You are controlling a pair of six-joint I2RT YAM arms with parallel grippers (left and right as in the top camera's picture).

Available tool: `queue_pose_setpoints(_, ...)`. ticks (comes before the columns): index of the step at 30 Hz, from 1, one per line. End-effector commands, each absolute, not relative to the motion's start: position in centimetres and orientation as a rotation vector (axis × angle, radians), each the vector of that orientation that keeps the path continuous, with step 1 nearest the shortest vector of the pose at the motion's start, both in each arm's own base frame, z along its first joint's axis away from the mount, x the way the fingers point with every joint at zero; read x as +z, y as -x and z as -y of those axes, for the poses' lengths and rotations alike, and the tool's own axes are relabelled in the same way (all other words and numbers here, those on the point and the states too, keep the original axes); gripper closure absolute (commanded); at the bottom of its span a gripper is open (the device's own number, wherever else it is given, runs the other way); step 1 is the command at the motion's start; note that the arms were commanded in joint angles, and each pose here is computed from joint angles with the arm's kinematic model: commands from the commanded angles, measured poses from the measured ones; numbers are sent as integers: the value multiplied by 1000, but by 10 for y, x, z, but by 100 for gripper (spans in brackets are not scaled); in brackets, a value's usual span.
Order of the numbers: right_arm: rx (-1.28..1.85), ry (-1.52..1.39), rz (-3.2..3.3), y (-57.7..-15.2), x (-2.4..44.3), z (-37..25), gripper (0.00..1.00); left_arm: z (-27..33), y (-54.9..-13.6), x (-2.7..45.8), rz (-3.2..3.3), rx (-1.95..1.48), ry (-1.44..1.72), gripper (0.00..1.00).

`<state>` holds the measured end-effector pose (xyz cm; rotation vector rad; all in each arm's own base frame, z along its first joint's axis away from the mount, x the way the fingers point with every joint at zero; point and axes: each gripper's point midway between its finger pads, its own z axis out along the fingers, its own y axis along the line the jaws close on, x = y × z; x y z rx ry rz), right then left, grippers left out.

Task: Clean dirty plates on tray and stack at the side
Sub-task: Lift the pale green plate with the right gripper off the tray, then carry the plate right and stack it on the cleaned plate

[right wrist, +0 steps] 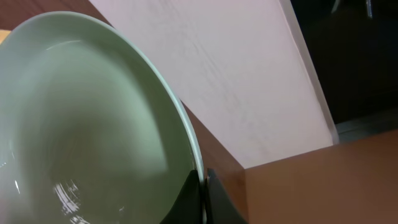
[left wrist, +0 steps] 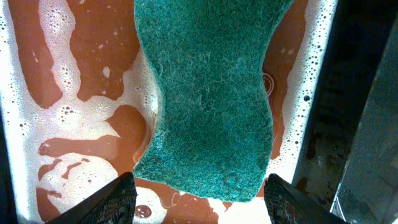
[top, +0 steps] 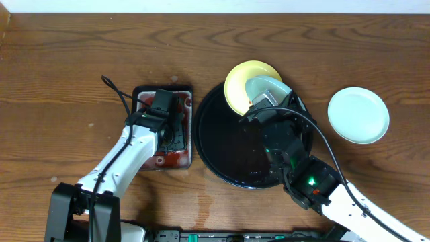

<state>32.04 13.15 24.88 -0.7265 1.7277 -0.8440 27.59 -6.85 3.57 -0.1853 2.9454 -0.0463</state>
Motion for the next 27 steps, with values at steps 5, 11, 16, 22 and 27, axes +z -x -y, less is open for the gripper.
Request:
queue_pose_setpoints(5, -865, 701, -1703, -319, 265, -131, 99, 69, -281, 41, -2928, -52, 198, 33)
queue_pose_setpoints(11, -865, 700, -1703, -319, 266, -131, 99, 69, -281, 41, -2928, -52, 198, 33)
queue_pose_setpoints(16, -863, 692, -1702, -320, 267, -130, 99, 69, -281, 41, -2929, -52, 198, 33)
queue_pose_setpoints(22, -867, 693, -1705, -321, 265, -129, 99, 69, -281, 41, -2929, -52, 197, 33)
queue_pose_setpoints(27, -868, 694, -1705, -321, 265, -130, 99, 69, -281, 41, -2928, -52, 198, 33)
